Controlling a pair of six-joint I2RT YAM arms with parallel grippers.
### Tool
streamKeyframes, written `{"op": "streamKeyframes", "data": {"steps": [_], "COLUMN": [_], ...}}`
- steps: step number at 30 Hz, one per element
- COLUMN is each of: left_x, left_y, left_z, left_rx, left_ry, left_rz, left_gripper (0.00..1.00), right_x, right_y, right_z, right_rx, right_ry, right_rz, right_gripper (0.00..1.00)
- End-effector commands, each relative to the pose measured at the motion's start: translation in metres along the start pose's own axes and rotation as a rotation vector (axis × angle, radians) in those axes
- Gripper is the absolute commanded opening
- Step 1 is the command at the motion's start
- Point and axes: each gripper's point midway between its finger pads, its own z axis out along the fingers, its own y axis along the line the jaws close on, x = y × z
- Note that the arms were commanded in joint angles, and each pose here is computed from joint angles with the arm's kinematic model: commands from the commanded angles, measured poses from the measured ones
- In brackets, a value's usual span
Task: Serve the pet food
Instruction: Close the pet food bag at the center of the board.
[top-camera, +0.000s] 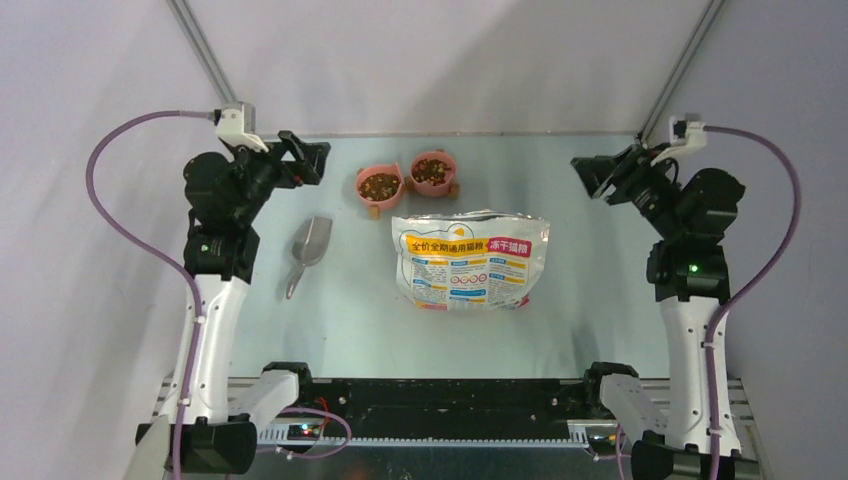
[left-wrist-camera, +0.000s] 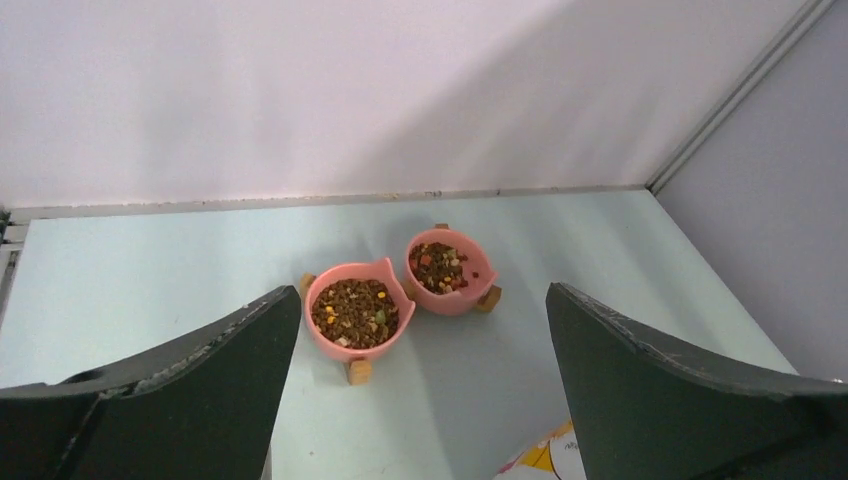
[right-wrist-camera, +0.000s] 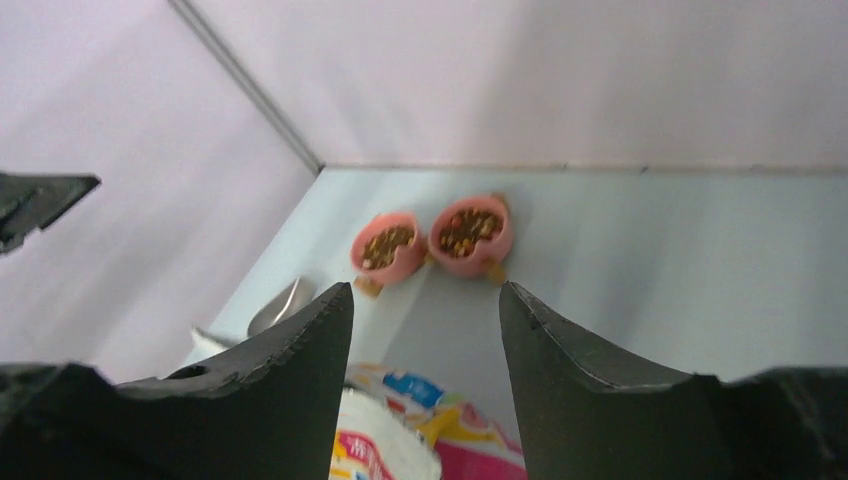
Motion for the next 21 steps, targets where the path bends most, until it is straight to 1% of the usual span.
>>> {"op": "streamKeyframes", "data": {"steps": [1,2,3,4,5,6,7,8,9,10,11,12,13,14,17,20,21], "left_x": [-0.006,-0.002,0.001,0.003,0.012,0.022,0.033,0.047,0.055,0.069,0.076,0.083,0.090,0.094,0.109,0.127,0.133], "left_y": [-0.026,-0.034,-0.051,-0.059,-0.077,-0.084,-0.101,-0.115,-0.125,-0.135,-0.137,-0.143,-0.144,-0.150,-0.157,-0.162,-0.161], "left_z": [0.008,0.011,0.013,0.013,0.013,0.013,0.011,0.005,0.004,-0.002,-0.001,-0.005,-0.003,-0.008,-0.006,-0.014,-0.012], "left_rx": [0.190,0.245,0.341,0.384,0.472,0.506,0.591,0.670,0.723,0.791,0.817,0.869,0.894,0.950,1.021,1.087,1.095], "left_ry": [-0.026,-0.010,0.008,0.020,0.057,0.097,0.133,0.182,0.211,0.253,0.277,0.297,0.320,0.340,0.412,0.486,0.505], "left_rz": [0.027,0.017,0.005,0.005,0.019,0.019,0.053,0.089,0.106,0.132,0.138,0.149,0.138,0.128,0.093,0.079,0.076], "left_gripper": [0.99,0.99,0.97,0.96,0.95,0.95,0.94,0.93,0.92,0.91,0.91,0.91,0.90,0.90,0.89,0.89,0.89], "right_x": [-0.059,-0.055,-0.058,-0.057,-0.051,-0.043,-0.038,-0.022,-0.005,0.004,0.021,0.030,0.044,0.055,0.084,0.106,0.113], "right_y": [-0.002,0.006,0.010,0.025,0.026,0.041,0.046,0.063,0.066,0.082,0.083,0.094,0.097,0.107,0.120,0.136,0.139], "right_z": [0.004,0.007,0.013,0.015,0.022,0.028,0.031,0.037,0.037,0.045,0.045,0.053,0.051,0.060,0.069,0.084,0.080], "right_rx": [0.059,0.011,-0.023,-0.090,-0.120,-0.199,-0.231,-0.305,-0.332,-0.394,-0.406,-0.456,-0.486,-0.531,-0.605,-0.701,-0.725], "right_ry": [-0.126,-0.089,-0.068,-0.038,-0.006,0.048,0.077,0.161,0.233,0.282,0.354,0.398,0.457,0.502,0.614,0.686,0.723], "right_rz": [-0.070,-0.070,-0.084,-0.093,-0.105,-0.105,-0.140,-0.127,-0.150,-0.162,-0.167,-0.180,-0.196,-0.196,-0.198,-0.217,-0.206], "right_gripper": [0.63,0.68,0.70,0.75,0.77,0.80,0.81,0.81,0.82,0.82,0.82,0.82,0.82,0.82,0.82,0.81,0.81]}}
